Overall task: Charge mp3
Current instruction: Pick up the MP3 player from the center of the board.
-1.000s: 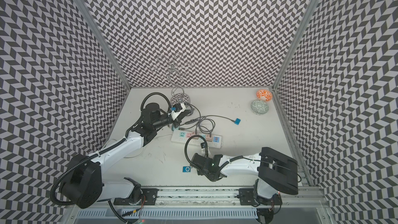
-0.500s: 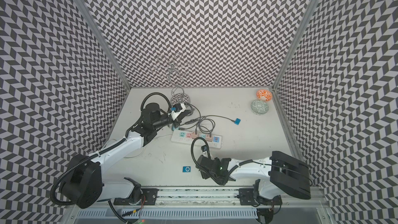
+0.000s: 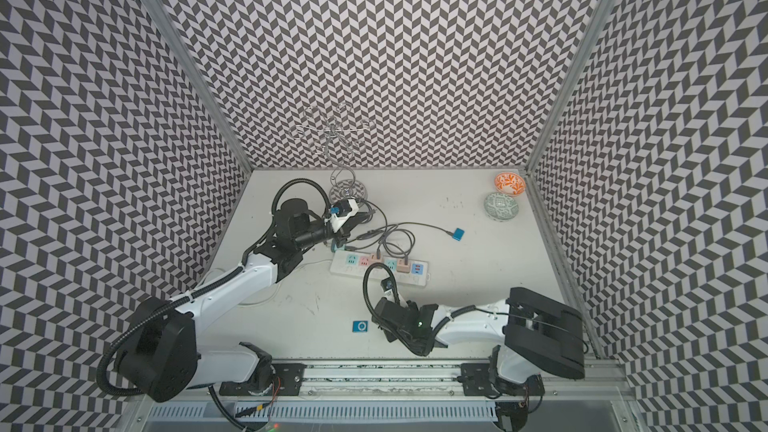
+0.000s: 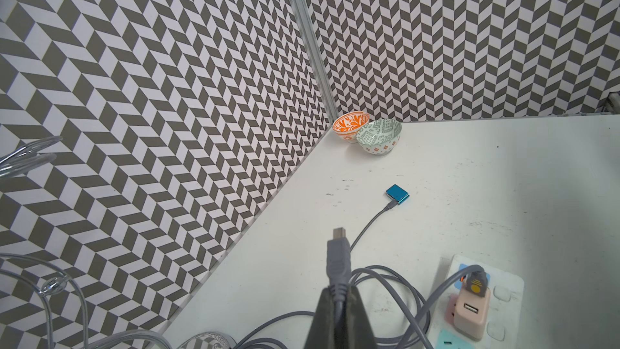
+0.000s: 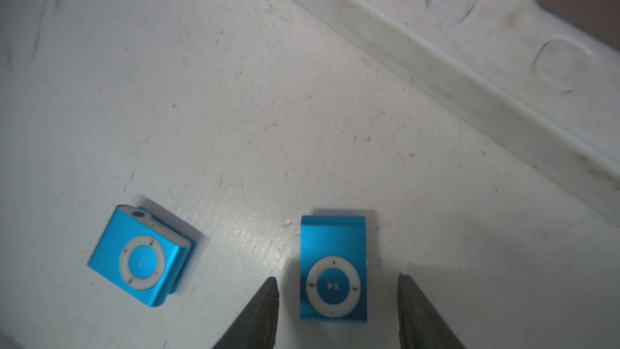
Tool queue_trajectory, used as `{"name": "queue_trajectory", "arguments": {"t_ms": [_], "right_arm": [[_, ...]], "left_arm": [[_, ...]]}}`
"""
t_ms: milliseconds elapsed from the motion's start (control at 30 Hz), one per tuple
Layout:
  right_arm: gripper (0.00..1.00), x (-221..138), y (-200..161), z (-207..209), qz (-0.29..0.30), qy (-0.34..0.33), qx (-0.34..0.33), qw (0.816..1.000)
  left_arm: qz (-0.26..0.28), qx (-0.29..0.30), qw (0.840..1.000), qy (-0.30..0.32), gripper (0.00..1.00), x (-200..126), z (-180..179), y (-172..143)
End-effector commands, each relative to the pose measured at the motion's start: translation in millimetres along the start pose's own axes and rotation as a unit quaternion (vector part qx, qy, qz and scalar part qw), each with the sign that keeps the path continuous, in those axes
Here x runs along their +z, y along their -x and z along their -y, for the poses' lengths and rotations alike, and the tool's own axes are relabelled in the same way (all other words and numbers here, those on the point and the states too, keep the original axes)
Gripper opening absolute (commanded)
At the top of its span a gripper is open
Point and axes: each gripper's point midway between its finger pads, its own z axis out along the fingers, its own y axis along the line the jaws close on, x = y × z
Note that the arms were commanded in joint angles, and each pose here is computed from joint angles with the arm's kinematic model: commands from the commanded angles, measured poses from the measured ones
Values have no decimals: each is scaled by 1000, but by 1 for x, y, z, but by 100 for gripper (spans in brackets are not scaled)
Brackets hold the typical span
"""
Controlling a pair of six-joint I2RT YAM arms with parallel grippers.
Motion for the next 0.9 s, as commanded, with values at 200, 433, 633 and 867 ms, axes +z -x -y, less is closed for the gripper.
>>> {"name": "queue_trajectory", "arguments": {"t_ms": [200, 433, 633, 867], "right_arm": [[44, 2, -13, 6, -24, -11, -9, 1000], [33, 1, -15, 5, -26, -3, -12, 1000], [25, -6, -5, 4, -10, -2, -3, 1000], [23, -44, 50, 8, 29, 27, 28, 999]], "left_arm": [[11, 2, 1000, -4, 0, 1, 2, 2], [10, 3, 1000, -4, 0, 2, 1, 2], [11, 0, 1000, -4, 0, 1, 1, 2], [13, -3, 1000, -1, 0, -1, 3, 10]]}}
